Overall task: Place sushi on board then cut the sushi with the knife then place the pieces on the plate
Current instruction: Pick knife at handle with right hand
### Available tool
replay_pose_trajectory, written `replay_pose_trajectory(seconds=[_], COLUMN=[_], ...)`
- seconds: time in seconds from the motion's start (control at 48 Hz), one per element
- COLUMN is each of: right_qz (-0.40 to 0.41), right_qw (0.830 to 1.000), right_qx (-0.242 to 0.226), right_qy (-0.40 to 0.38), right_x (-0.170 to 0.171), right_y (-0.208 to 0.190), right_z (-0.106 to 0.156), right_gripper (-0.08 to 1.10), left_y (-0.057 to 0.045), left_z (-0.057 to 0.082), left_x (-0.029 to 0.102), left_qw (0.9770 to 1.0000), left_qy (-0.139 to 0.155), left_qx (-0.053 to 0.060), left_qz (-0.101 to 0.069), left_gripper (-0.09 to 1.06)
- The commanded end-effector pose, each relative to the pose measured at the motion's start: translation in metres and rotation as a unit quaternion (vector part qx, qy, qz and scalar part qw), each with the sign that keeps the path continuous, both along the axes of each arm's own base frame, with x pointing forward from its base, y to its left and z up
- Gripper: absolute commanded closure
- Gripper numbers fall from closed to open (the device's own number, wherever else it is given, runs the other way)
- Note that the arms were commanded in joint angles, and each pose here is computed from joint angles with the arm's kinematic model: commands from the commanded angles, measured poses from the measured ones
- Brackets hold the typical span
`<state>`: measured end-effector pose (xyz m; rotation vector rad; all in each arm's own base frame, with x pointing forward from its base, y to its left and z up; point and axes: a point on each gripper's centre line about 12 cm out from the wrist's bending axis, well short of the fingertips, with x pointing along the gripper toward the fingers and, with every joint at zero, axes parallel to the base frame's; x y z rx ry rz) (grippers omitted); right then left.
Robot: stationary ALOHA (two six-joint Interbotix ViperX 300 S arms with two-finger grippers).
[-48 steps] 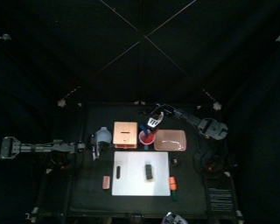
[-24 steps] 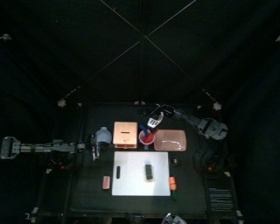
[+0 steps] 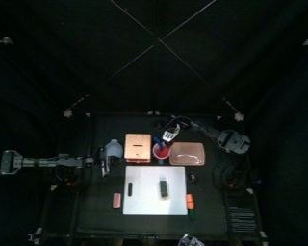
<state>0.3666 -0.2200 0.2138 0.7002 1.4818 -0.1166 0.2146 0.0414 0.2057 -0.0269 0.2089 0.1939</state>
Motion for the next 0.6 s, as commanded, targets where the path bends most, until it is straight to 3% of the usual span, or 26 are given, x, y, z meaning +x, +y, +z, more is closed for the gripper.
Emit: replay_pose_trajectory(seconds=[0.021,0.354,0.604], right_qz=[0.001,0.001,0.000], right_qw=[1.000,1.000,1.000], right_qx=[-0.012,-0.009,-0.013], right_qy=[-0.016,-0.015,-0.020], right_x=[0.001,0.001,0.002], right_y=[-0.001,0.000,0.002], right_z=[0.014,0.014,0.028], right_gripper=[0.25,0.54,0.62], left_y=[0.001,0.001,0.001], left_z=[0.005,0.005,0.005], left_x=[0.002,0.003,0.002], left_qw=[1.0000,1.0000,1.0000], left_qy=[-0.008,-0.008,-0.008], left_qx=[0.002,0.002,0.001], left_qz=[0.002,0.002,0.002], left_gripper=[0.98,0.98,0.98])
